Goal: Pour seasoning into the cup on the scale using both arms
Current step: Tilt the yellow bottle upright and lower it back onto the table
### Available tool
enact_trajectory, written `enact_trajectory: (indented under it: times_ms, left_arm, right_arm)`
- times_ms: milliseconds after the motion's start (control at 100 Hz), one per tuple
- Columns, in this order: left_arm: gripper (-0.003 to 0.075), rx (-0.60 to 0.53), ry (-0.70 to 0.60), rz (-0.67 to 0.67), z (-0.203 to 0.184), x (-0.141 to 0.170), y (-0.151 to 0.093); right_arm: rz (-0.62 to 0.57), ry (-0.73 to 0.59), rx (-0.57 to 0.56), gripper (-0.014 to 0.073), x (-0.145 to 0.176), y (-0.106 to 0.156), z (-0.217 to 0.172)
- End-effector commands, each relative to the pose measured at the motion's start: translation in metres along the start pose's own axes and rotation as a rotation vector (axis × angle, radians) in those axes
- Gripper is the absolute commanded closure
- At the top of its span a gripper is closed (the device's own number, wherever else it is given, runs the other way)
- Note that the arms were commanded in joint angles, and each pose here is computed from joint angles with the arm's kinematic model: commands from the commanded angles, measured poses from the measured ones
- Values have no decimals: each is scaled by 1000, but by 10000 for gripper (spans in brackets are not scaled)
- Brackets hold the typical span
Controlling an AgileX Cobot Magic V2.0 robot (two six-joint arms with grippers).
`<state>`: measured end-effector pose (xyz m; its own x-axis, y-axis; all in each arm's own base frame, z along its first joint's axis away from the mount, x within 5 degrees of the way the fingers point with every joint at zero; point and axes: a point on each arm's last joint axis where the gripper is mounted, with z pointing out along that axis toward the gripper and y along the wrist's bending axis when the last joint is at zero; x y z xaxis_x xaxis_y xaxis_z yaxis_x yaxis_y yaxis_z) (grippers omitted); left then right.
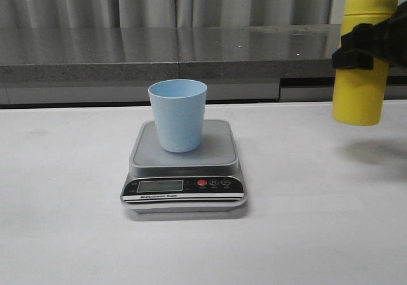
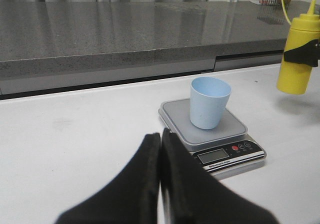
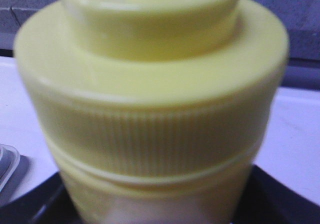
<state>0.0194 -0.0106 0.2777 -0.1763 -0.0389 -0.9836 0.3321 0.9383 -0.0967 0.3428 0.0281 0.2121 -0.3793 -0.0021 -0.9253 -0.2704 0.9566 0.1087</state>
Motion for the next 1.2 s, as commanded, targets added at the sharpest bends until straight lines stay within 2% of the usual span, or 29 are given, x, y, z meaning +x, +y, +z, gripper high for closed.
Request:
enact_trajectory:
  times_ms: [0, 240, 310, 380, 530, 580, 720, 1190]
  left_arm:
    - [741, 9, -121, -13, -8, -14, -2]
    - [741, 9, -121, -13, -8, -14, -2]
    - [741, 9, -121, -13, -8, -14, -2]
    - [741, 9, -121, -13, -8, -14, -2]
    - [741, 9, -121, -13, -8, -14, -2]
    - [741, 9, -121, -13, -8, -14, -2]
    - [741, 9, -121, -13, -8, -14, -2]
    - [741, 9, -121, -13, -8, -14, -2]
  right_arm:
    - [-2, -119, -62, 397, -16, 3, 0]
    - [-44, -72, -62, 397, 0, 0, 12]
    - [-64, -65, -57, 372, 1, -1, 12]
    - [-73, -61, -54, 287, 1, -1, 12]
    - [-79, -53, -50, -18, 2, -2, 12]
    - [-78, -46, -46, -74, 2, -2, 12]
    - [-77, -24, -31, -38, 5, -3, 11]
    - [-25, 31, 16, -38, 23, -1, -19]
